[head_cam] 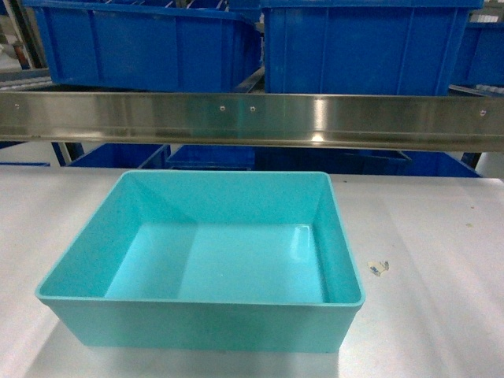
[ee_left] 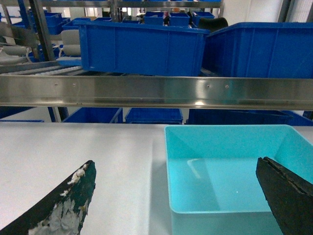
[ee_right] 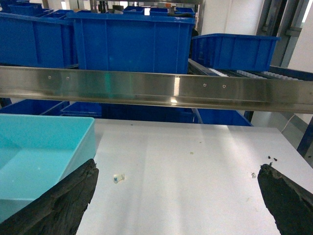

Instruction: Organize blue bins on left shelf correctly

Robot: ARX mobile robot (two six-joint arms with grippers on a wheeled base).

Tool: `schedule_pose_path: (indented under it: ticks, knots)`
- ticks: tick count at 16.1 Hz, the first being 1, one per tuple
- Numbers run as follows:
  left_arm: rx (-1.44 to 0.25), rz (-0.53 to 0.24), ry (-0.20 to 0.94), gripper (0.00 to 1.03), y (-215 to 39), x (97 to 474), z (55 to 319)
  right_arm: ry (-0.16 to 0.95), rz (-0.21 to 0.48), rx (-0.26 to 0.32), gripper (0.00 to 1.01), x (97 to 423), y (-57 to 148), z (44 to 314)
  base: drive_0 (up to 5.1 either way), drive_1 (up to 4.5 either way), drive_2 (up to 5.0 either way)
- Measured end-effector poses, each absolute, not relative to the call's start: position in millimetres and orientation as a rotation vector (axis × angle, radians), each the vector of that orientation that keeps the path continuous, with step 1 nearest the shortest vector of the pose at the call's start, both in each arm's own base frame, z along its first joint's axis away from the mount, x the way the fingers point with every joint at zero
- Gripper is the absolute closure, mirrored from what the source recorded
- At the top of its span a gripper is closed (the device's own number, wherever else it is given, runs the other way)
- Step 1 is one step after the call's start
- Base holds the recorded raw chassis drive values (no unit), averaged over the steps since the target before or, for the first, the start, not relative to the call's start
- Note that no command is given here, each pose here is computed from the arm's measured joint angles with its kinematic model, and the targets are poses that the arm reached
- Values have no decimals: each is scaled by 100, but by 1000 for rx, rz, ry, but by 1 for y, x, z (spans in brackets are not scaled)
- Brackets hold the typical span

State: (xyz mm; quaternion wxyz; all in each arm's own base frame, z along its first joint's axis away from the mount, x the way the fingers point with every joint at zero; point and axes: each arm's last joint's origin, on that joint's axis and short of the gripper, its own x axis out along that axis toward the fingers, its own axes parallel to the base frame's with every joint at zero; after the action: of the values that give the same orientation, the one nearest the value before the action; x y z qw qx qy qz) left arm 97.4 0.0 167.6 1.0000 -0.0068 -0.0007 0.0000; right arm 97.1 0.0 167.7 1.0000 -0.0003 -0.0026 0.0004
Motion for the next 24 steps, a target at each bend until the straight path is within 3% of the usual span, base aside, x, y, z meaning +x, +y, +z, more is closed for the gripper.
schedule_pose_path:
  ticks: [5,7,9,11,14,18,23,24]
  knots:
    - [-18,7,-29,5,1,104,172,-33,14,-4,3,103,2,172,0,0,0]
    - [-23,36,103,5,0,121,164,28,57,7,3,120,6,180,0,0,0]
    - [-20,-6,114,5,-7,142,180,8,80,6,3,143,12,204,0,0,0]
    - [-22,14,153,5,-6,166,190,95,118,-16,3,166,27,211,0,0,0]
    - [-27,110,307,5,8,198,169,235,205,-61,3,203,55,216,0,0,0]
    - [-24,172,373,5,17,212,162,357,335,-75,3,219,75,221,0,0,0]
    - [-20,174,361,5,17,216,160,359,334,-81,3,225,79,220,0,0,0]
    - [-32,189,414,5,18,224,150,380,344,-88,3,233,86,218,0,0,0]
